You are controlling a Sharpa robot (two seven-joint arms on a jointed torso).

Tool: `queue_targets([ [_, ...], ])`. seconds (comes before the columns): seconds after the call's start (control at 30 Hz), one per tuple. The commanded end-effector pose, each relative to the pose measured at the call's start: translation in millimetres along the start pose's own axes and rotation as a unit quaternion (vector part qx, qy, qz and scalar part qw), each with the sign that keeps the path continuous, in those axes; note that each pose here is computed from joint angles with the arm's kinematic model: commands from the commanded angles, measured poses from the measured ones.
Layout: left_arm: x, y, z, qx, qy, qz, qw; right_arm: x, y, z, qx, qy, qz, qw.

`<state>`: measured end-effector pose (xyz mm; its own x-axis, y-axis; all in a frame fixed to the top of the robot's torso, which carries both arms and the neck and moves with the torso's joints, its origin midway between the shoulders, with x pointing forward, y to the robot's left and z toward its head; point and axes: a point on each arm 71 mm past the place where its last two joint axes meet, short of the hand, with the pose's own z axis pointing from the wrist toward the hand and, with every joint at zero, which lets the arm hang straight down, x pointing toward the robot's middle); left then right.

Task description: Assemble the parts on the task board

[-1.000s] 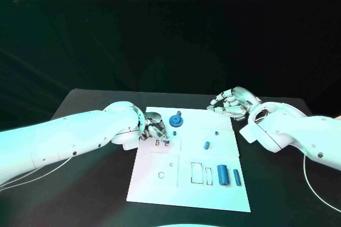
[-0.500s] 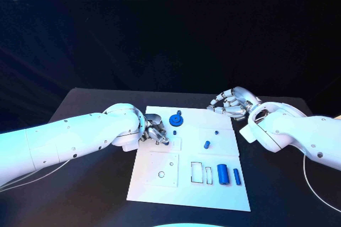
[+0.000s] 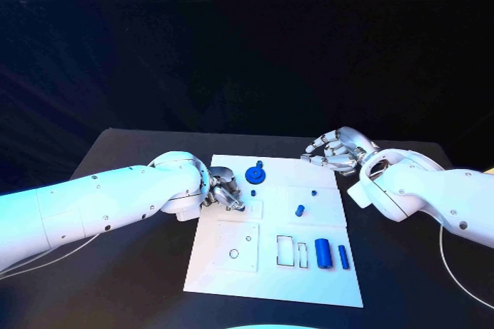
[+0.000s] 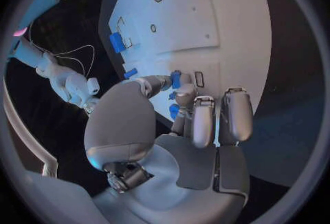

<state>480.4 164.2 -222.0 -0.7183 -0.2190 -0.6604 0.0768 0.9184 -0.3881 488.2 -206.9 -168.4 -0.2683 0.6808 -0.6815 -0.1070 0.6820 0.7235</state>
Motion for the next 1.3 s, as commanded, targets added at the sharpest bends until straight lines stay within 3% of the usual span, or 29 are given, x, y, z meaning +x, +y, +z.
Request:
queue_targets([
  [0.03,3.9,2.2,1.2,-0.007,0.013,0.011,1.000,1.1,1.0,-0.3,-0.006,0.004,-0.001,1.000],
  [0.57,4.5,-6.1,5.0,0.001,0.017,0.005,1.000,2.2,-0.4,0.1,-0.003,0.008,-0.001,1.000],
  [1.3,2.3,-6.1,9.4,-0.003,0.019,0.001,1.000,2.5,-1.7,0.1,0.001,0.011,-0.002,1.000],
])
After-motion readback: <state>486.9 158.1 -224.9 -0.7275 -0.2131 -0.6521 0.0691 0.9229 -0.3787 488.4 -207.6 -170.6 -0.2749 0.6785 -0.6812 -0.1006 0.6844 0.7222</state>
